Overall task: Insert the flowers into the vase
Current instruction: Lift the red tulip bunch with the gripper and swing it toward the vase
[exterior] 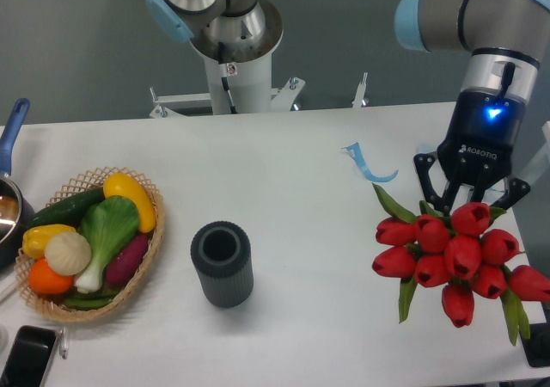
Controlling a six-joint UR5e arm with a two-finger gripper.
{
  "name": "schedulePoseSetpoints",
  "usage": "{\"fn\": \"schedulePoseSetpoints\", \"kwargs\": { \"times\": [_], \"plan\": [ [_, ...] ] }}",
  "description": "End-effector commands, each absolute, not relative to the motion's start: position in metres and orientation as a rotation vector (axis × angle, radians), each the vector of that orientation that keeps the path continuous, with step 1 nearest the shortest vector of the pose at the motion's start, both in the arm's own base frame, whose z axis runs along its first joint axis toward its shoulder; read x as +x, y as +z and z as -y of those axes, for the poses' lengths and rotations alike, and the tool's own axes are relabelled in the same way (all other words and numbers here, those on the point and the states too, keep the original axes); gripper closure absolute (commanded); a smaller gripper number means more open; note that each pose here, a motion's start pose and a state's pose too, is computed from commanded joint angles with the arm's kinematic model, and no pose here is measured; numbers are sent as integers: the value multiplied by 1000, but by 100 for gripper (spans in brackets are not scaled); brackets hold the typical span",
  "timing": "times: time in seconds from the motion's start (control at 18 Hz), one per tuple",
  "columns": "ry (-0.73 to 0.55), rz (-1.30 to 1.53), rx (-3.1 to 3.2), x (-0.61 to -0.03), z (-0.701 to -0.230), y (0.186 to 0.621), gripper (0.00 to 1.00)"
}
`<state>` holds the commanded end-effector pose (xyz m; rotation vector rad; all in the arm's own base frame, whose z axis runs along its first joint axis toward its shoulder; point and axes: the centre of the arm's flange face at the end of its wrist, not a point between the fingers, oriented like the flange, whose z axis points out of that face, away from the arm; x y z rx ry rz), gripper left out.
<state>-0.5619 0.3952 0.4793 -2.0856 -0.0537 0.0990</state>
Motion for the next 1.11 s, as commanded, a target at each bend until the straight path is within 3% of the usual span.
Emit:
{"fn": "schedulePoseSetpoints", "kwargs": {
  "times": [0.89,1.11],
  "plan": [
    [18,-73,-2066,-501,-469,480,76],
    [-74,-111,-1991,-495,-473,471,76]
  ]
}}
